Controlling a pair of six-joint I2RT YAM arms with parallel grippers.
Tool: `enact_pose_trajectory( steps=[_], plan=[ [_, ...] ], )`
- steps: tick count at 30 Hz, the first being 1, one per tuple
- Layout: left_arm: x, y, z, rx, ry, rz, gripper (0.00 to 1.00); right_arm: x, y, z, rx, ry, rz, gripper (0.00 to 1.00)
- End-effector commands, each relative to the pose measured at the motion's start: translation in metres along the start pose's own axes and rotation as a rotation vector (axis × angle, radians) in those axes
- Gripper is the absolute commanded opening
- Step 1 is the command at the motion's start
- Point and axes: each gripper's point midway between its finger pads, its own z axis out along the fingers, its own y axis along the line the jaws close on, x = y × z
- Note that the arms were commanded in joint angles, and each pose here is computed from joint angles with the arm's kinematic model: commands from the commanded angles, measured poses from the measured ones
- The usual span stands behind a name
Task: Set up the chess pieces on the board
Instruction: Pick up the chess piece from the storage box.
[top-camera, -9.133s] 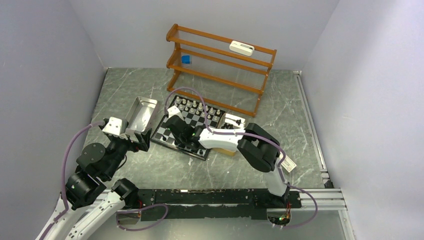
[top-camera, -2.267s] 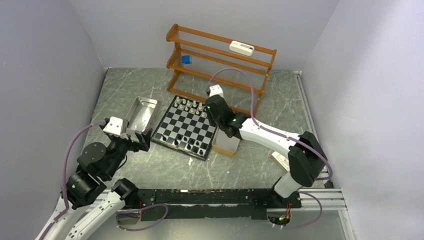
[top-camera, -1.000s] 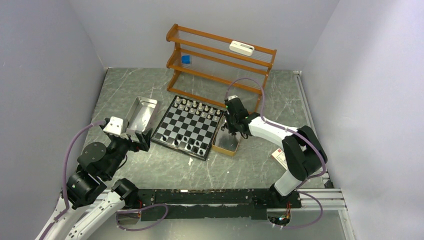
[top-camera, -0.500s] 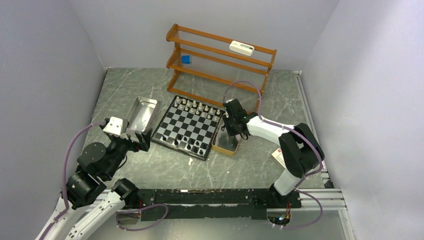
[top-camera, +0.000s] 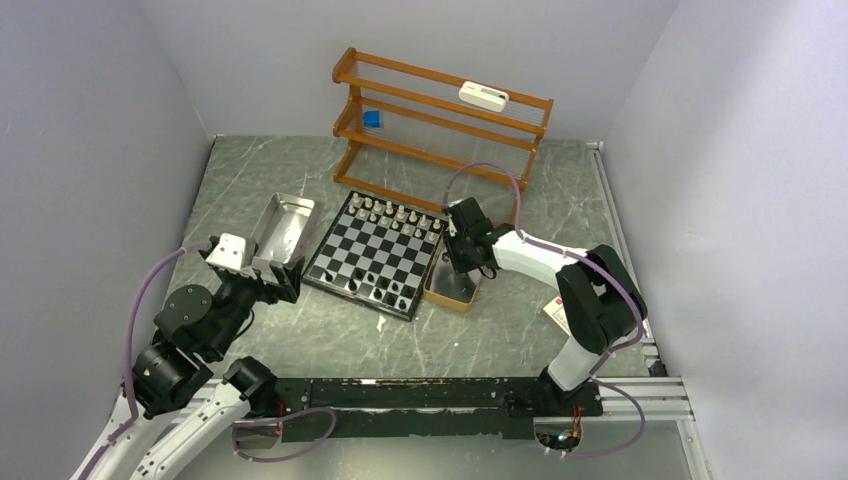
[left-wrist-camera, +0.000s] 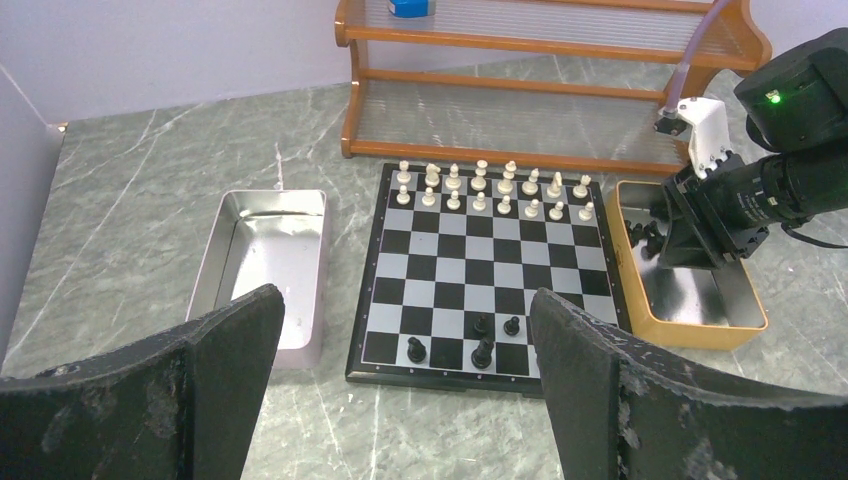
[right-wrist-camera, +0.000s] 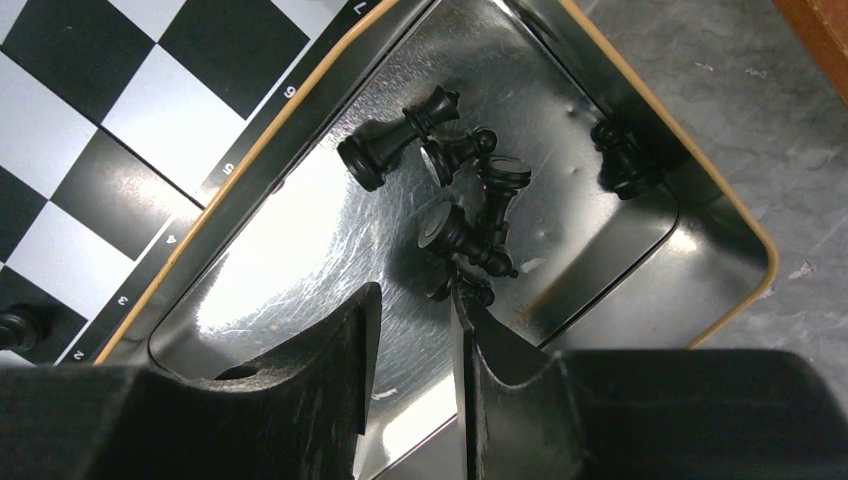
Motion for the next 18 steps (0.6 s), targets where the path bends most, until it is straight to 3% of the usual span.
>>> enact_pose_trajectory(
  steps=[1, 13, 18],
  plan=[
    [-0.004, -0.004, 0.001, 0.024, -0.02, 0.001, 0.98, -0.005, 0.003, -0.002, -0.028, 0.004, -0.006, 0.36],
    [-0.004, -0.004, 0.001, 0.024, -0.02, 0.001, 0.98, -0.027, 0.006, -0.016, -0.038, -0.069, 0.038, 0.36],
    [-0.004, -0.004, 0.001, 0.025, -0.021, 0.001, 0.97, -0.031, -0.004, -0.016, 0.002, -0.075, -0.054, 0.32]
  ],
)
